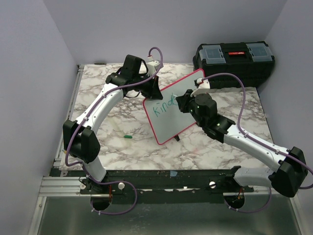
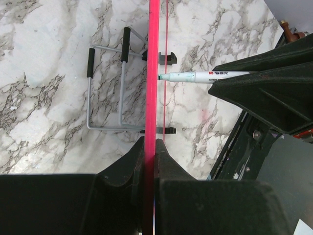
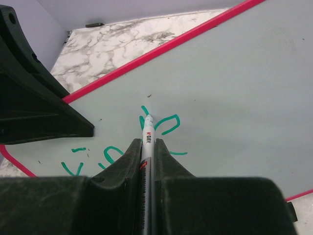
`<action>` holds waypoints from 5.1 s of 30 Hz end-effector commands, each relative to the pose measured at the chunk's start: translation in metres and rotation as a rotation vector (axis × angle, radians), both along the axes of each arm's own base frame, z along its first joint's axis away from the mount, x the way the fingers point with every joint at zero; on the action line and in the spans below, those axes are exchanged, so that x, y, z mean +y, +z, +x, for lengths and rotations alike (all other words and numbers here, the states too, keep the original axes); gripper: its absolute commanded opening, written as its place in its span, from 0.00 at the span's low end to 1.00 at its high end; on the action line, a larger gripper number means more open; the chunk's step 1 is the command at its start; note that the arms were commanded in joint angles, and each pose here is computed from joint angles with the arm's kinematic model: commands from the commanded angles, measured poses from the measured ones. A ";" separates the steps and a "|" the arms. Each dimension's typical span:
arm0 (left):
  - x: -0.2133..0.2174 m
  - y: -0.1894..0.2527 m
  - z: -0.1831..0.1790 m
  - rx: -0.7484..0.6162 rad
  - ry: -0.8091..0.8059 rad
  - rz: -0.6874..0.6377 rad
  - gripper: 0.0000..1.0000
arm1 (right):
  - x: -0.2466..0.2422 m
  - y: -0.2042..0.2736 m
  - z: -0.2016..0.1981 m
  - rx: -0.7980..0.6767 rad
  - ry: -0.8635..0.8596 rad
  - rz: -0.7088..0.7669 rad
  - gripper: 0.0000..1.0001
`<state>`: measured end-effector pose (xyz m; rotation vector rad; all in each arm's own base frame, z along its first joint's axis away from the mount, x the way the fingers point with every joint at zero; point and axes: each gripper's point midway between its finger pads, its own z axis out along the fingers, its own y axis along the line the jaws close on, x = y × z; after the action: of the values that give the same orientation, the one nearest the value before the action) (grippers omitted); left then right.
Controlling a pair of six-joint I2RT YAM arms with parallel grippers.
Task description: Write a sentence on the whiteboard
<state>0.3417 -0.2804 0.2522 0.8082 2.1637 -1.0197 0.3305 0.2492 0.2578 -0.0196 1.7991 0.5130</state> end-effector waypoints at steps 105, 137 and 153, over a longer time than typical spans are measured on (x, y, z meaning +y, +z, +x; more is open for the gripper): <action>0.003 0.025 0.003 -0.122 0.005 0.010 0.00 | -0.047 -0.054 0.004 0.148 -0.170 -0.113 0.01; 0.004 0.025 0.003 -0.124 0.007 0.010 0.00 | -0.071 0.008 -0.004 -0.012 -0.217 -0.021 0.01; 0.004 0.026 0.002 -0.124 0.006 0.010 0.00 | -0.079 0.011 0.039 0.007 -0.258 -0.035 0.01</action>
<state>0.3390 -0.2812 0.2554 0.8168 2.1554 -1.0074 0.3590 0.1672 0.2533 0.1938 1.8180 0.2808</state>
